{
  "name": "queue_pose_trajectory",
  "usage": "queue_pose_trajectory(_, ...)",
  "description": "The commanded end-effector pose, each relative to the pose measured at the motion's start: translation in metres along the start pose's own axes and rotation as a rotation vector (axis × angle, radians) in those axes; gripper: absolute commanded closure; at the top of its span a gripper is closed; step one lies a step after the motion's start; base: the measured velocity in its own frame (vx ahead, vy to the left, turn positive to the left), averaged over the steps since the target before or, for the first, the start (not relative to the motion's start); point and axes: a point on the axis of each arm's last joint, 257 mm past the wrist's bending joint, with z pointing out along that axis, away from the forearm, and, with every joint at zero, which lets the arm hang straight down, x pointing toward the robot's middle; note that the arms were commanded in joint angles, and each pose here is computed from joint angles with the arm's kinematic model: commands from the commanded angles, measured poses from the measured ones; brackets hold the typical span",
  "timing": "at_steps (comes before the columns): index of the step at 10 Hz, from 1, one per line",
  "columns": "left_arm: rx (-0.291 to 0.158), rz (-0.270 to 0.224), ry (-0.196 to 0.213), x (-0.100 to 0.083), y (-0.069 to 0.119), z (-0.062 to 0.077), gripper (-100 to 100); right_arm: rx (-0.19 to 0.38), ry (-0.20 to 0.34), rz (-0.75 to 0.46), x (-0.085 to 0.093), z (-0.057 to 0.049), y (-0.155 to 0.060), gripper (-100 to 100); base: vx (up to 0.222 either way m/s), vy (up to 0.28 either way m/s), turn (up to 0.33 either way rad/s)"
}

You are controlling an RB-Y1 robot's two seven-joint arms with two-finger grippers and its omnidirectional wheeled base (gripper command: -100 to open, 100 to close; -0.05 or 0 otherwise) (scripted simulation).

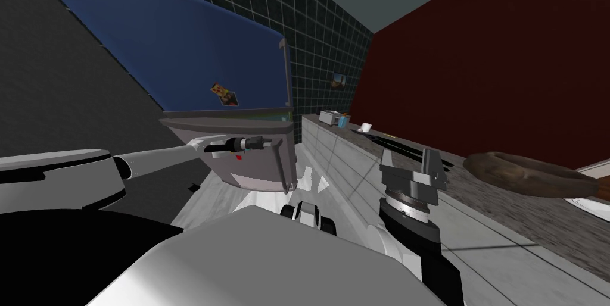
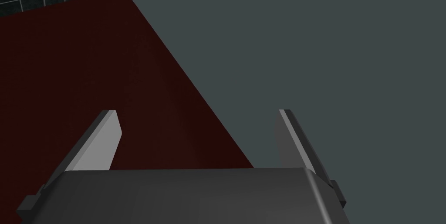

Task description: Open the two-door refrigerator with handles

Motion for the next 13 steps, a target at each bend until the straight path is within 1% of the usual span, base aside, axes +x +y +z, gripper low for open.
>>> queue_pose_trajectory(1,-0.029,-0.026,0.021,0.006,0.02,-0.013,100,0.0,0.0,0.0,0.0,0.0,0.0,0,-0.022,-0.017,-0.017)
queue_pose_trajectory(2,0.013,0.005,0.041,0.0,0.009,-0.008,100,0.0,0.0,0.0,0.0,0.0,0.0,0,-0.103,-0.047,0.069)
queue_pose_trajectory(3,0.017,0.014,0.052,-0.004,0.006,-0.01,100,0.0,0.0,0.0,0.0,0.0,0.0,0,-0.137,-0.031,0.045)
queue_pose_trajectory(4,0.009,0.002,0.064,0.0,0.013,-0.016,100,0.0,0.0,0.0,0.0,0.0,0.0,0,-0.072,-0.008,-0.018)
queue_pose_trajectory(5,-0.01,-0.019,0.071,0.006,0.023,-0.019,100,0.0,0.0,0.0,0.0,0.0,0.0,0,-0.017,0.006,0.004)
queue_pose_trajectory(6,-0.012,-0.022,0.073,0.007,0.024,-0.019,100,0.0,0.0,0.0,0.0,0.0,0.0,0,0.0,0.0,0.0)
queue_pose_trajectory(7,0.026,0.007,0.098,0.003,0.013,-0.014,100,0.0,0.0,0.0,0.0,0.0,0.0,0,-0.119,-0.026,0.057)
queue_pose_trajectory(8,0.031,0.022,0.107,-0.002,0.009,-0.016,100,0.0,0.0,0.0,0.0,0.0,0.0,0,-0.137,-0.033,0.049)
queue_pose_trajectory(9,0.024,0.011,0.119,0.002,0.014,-0.022,100,0.0,0.0,0.0,0.0,0.0,0.0,0,-0.068,-0.019,-0.003)
queue_pose_trajectory(10,0.004,-0.008,0.125,0.007,0.023,-0.026,100,0.0,0.0,0.0,0.0,0.0,0.0,0,-0.022,-0.003,-0.007)
queue_pose_trajectory(11,0.002,-0.011,0.126,0.008,0.024,-0.027,100,0.0,0.0,0.0,0.0,0.0,0.0,0,0.0,0.005,0.005)
queue_pose_trajectory(12,0.039,0.017,0.155,0.004,0.013,-0.021,100,0.0,0.0,0.0,0.0,0.0,0.0,0,-0.096,-0.027,0.063)
queue_pose_trajectory(13,0.041,0.033,0.162,-0.001,0.008,-0.023,100,0.0,0.0,0.0,0.0,0.0,0.0,0,-0.148,-0.022,0.046)
